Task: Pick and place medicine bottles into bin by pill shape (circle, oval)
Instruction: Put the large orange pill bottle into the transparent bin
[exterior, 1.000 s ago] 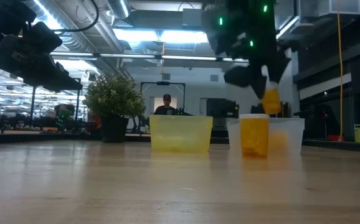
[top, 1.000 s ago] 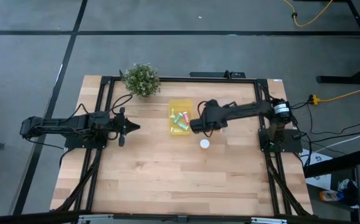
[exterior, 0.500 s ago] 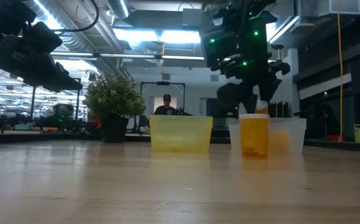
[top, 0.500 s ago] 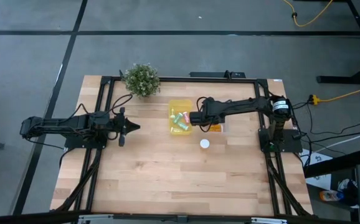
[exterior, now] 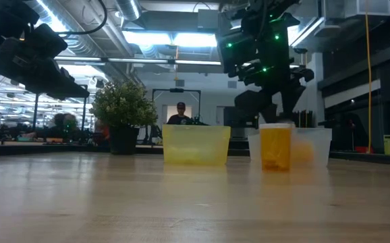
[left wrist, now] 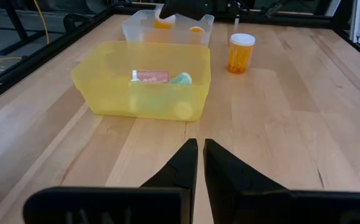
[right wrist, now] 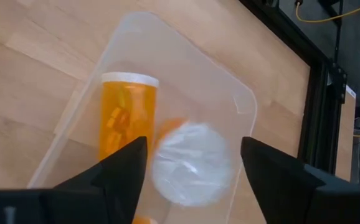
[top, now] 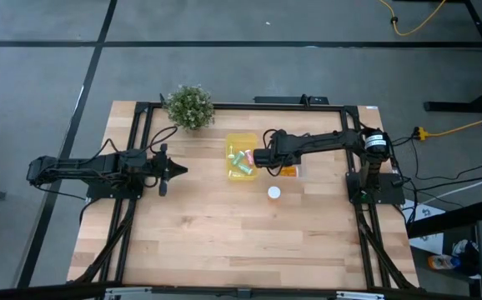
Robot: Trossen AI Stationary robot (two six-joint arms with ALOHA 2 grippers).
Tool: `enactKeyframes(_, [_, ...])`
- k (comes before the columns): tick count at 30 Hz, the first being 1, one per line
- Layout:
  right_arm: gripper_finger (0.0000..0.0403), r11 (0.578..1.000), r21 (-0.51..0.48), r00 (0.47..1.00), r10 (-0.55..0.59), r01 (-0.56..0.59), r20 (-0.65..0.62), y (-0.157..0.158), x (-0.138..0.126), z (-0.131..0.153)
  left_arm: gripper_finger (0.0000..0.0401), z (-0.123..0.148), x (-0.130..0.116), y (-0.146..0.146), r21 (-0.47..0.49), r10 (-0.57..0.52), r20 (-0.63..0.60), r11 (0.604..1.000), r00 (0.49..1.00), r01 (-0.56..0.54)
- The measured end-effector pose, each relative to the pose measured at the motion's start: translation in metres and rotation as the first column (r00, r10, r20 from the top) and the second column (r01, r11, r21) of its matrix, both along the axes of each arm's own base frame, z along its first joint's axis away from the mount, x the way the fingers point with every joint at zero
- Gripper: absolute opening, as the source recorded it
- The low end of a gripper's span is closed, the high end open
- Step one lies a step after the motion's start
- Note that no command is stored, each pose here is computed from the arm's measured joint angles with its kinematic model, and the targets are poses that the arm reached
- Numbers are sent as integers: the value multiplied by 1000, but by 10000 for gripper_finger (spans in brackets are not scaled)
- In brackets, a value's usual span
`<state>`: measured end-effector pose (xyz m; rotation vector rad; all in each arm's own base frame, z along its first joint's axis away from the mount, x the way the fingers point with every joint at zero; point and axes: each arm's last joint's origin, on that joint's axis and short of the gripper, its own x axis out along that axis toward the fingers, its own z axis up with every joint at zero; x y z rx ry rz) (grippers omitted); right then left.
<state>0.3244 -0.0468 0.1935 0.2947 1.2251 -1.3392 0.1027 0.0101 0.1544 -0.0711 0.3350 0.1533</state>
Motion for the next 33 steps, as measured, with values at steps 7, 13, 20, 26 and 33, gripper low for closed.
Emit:
enactKeyframes(7, [279, 1000, 4, 1000, 11, -11, -1, 4, 0, 0, 23, 0, 0, 0, 0, 0, 0, 1000, 1000, 0])
enactKeyframes(13, [279, 997, 4, 996, 83, -83, 39, 25, 10, 13, 23, 0, 0, 0, 0, 0, -1, 1000, 1000, 0])
enactKeyframes(20, [280, 967, 18, 953, 246, -253, 175, 72, 31, 52, 23, 0, 0, 0, 0, 0, 0, 1000, 1000, 0])
enactKeyframes(26, [280, 969, 19, 916, 226, -246, 332, 121, 30, 57, 23, 0, 0, 0, 0, 0, 0, 1000, 1000, 0])
enactKeyframes(33, [280, 984, 45, 887, 134, -171, 443, 162, 16, 27, 23, 0, 0, 0, 0, 0, 0, 1000, 1000, 0])
